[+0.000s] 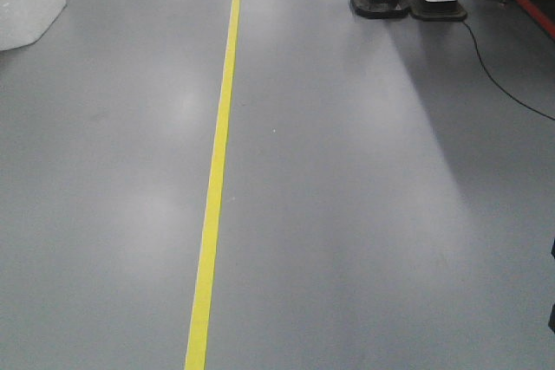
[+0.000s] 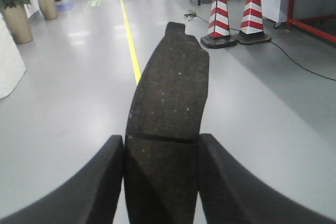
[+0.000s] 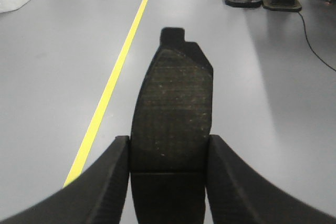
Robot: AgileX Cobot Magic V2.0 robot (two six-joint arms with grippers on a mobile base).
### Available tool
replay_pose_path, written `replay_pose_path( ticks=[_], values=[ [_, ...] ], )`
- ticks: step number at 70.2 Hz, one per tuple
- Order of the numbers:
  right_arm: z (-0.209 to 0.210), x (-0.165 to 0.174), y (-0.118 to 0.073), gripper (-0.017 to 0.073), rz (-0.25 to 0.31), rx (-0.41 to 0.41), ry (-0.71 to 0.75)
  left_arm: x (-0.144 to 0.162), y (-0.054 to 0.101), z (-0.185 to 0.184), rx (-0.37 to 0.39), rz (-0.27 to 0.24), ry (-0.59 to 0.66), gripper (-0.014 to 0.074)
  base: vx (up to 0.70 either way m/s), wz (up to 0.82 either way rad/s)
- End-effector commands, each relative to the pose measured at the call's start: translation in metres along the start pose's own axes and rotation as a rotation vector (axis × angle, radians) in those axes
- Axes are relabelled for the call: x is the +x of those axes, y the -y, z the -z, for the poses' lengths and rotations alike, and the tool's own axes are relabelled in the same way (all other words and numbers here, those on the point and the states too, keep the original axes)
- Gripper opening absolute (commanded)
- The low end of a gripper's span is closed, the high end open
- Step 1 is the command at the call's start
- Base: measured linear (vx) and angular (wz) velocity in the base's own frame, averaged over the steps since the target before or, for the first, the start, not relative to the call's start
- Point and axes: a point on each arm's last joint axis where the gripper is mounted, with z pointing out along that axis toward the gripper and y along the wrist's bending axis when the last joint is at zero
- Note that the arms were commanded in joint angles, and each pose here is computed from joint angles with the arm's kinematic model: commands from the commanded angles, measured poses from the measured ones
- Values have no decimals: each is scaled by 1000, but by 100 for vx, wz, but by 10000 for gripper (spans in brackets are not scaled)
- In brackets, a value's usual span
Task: Move and align brake pads A on conveyor
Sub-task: 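Turn the base away from the table holding both pads, then drive along the yellow floor line past the striped cones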
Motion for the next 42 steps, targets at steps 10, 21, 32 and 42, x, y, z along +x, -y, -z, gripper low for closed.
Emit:
replay_pose_path(
  ticks=[10, 21, 32, 42],
  values=[
    [3, -18, 0, 48, 16, -5, 120, -17, -4, 2, -32, 18, 108, 83, 56, -8],
    [3, -18, 0, 48, 16, -5, 120, -17, -4, 2, -32, 18, 108, 83, 58, -1],
    [3, -18, 0, 48, 16, -5, 120, -17, -4, 2, -32, 18, 108, 83, 58, 5],
    [3, -18, 0, 48, 16, -5, 120, -17, -4, 2, -32, 18, 108, 83, 58, 4]
  ],
)
